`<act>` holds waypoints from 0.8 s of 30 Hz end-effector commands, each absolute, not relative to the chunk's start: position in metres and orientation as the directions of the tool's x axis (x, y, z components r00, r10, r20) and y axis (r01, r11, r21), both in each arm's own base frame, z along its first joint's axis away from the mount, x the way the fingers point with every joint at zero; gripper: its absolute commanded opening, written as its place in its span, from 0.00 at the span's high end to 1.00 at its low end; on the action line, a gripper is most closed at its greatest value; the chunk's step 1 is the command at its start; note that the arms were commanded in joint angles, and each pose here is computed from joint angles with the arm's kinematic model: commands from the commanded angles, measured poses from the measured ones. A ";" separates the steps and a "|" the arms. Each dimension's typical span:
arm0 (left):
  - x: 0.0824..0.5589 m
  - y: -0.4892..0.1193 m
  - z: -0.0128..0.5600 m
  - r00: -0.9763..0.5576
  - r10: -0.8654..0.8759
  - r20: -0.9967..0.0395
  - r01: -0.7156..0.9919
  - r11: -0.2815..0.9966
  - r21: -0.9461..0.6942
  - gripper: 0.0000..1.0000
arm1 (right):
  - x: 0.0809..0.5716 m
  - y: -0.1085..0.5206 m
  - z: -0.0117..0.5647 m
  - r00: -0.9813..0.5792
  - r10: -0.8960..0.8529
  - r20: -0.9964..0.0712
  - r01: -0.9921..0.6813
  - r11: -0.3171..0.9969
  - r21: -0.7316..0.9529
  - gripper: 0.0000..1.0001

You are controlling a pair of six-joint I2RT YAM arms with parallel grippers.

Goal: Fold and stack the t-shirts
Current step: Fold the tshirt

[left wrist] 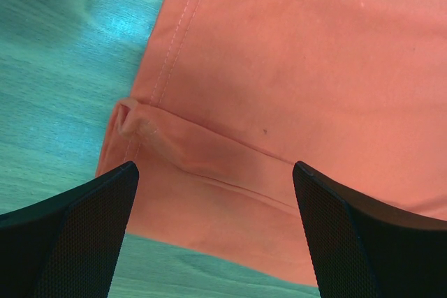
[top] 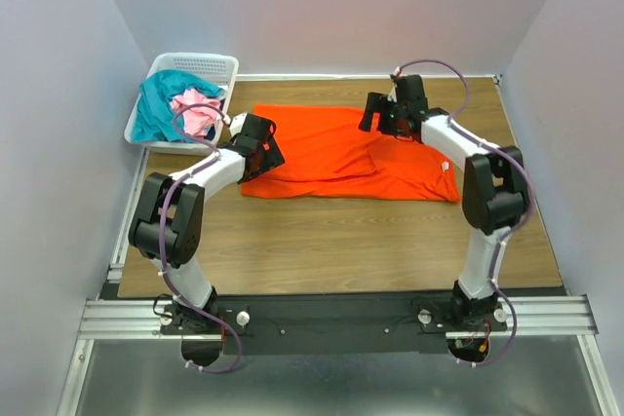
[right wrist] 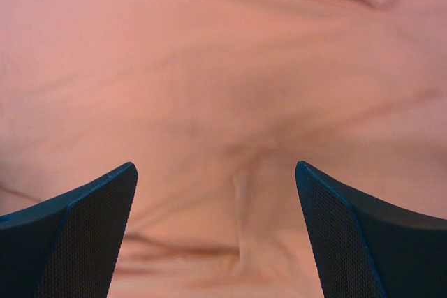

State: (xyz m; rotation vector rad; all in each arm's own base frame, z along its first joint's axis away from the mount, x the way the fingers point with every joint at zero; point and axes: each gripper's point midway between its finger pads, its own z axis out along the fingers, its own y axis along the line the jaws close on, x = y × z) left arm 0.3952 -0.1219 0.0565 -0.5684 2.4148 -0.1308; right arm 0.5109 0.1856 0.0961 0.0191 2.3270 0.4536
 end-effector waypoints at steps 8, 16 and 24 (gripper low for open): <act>0.391 -0.124 0.060 -0.692 -0.430 -0.580 -0.344 0.903 -0.258 0.02 | 0.404 0.139 0.080 -0.762 0.196 -0.618 0.022 0.960 0.278 0.00; 0.422 -0.129 0.061 -0.665 -0.434 -0.608 -0.344 0.901 -0.265 0.02 | 0.374 0.122 0.054 -0.793 0.180 -0.583 0.059 0.973 0.221 0.00; 0.462 -0.105 0.051 -0.657 -0.422 -0.625 -0.402 0.897 -0.183 0.02 | 0.368 0.111 0.054 -0.782 0.183 -0.595 0.090 0.979 0.183 0.00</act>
